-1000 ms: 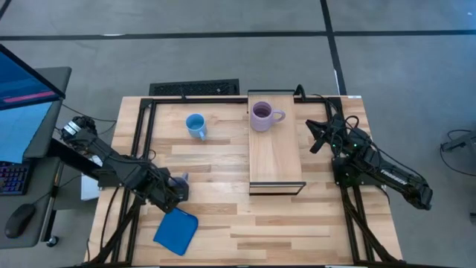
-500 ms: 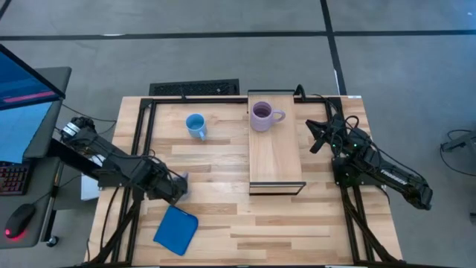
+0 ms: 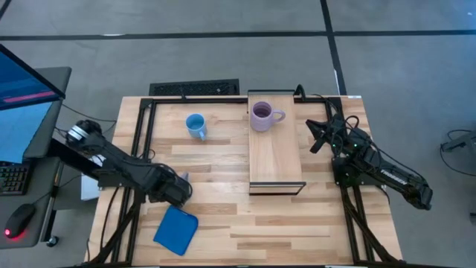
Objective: Stack small to large cups/mugs on shelf
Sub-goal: Put the blue mug on the shelf
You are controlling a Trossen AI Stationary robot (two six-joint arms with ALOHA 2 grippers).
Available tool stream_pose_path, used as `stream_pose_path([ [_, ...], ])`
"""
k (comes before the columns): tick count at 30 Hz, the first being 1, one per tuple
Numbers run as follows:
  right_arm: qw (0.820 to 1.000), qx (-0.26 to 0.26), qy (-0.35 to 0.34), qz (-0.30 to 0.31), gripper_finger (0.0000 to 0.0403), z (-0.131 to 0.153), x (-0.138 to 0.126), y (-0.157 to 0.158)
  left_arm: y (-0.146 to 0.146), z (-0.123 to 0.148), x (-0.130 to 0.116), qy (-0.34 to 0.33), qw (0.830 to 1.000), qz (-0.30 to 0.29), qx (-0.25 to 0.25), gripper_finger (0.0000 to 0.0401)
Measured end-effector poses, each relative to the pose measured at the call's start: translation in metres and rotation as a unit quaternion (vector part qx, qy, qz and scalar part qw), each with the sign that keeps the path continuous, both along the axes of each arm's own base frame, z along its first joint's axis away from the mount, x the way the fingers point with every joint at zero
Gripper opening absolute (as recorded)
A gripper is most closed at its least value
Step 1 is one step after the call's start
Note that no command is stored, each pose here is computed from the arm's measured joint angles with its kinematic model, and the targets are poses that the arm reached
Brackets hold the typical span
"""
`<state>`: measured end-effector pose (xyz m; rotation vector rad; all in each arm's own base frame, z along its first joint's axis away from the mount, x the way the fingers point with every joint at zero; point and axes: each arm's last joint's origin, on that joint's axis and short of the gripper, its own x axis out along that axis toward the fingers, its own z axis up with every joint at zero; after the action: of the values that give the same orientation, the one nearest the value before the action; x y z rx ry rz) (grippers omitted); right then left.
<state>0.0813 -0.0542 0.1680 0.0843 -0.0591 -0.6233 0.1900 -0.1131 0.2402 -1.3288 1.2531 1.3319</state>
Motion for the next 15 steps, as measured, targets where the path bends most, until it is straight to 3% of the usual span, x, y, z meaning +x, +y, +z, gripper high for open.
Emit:
stream_pose_path([
  [8, 1.000, -0.001, -0.002, 0.000, 0.0064, 0.000, 0.000, 0.000, 0.011, -0.001, 0.006, -0.010, 0.999, 0.018, 0.027, 0.0112],
  [15, 1.000, -0.001, -0.002, 0.000, 0.0064, 0.000, 0.000, 0.000, 0.012, -0.001, 0.005, 0.005, 1.000, 0.020, 0.021, 0.0112],
])
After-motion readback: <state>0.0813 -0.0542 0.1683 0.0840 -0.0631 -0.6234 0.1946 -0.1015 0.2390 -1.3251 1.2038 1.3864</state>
